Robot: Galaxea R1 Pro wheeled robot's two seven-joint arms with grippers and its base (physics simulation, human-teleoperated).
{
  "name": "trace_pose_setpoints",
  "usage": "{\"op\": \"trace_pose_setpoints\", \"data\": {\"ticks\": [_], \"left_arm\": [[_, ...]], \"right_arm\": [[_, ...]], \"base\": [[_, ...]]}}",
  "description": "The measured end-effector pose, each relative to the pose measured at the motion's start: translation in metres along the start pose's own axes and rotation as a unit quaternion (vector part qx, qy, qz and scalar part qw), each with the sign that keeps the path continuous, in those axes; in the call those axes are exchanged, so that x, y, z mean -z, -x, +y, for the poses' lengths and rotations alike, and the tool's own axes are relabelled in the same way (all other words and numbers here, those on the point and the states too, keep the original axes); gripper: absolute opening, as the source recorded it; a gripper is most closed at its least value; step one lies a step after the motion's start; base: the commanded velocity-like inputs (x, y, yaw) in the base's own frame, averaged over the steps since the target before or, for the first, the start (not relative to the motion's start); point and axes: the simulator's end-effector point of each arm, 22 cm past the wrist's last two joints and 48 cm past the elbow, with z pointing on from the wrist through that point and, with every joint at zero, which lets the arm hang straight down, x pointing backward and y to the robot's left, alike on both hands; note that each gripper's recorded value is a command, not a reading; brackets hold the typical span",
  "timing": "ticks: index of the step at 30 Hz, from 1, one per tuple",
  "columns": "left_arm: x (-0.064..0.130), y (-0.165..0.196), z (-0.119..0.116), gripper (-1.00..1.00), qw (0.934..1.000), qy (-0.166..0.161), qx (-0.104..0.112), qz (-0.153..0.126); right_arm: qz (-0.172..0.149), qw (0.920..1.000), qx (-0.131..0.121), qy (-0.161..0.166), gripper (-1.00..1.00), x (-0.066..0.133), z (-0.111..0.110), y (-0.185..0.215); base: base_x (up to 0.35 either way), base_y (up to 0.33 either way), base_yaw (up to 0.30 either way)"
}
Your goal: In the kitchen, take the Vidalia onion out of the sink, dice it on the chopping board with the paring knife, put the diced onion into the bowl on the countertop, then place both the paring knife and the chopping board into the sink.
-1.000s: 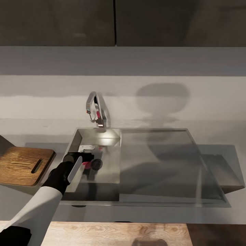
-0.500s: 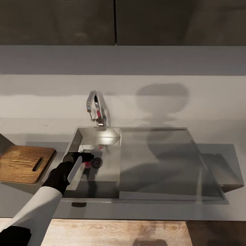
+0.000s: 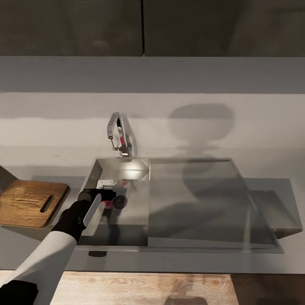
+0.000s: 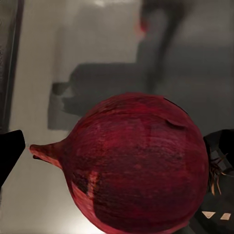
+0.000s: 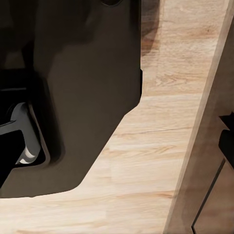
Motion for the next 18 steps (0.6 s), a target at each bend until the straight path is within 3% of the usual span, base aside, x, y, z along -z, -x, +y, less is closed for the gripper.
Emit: {"op": "trace_pose_setpoints", "data": {"ticks": [2, 3, 18], "left_arm": [[-0.0002, -0.0004, 0.0001, 1.0, 1.0, 0.0, 0.0, 0.0], [-0.0003, -0.0006, 0.0002, -1.0, 1.0, 0.0, 0.0, 0.001], [0.0, -0.0006, -0.0001, -1.0, 1.0, 0.001, -0.002, 0.001]], "right_arm": [[0.0, 1.0, 0.0, 0.0, 1.0, 0.0, 0.0, 0.0], [0.0, 1.0, 0.0, 0.0, 1.0, 0.0, 0.0, 0.0], [0.0, 1.0, 0.0, 0.002, 1.0, 0.0001, 0.0007, 0.0001]], "base": [[0.0, 0.0, 0.0], [0.0, 0.0, 0.0], [0.0, 0.0, 0.0]]}}
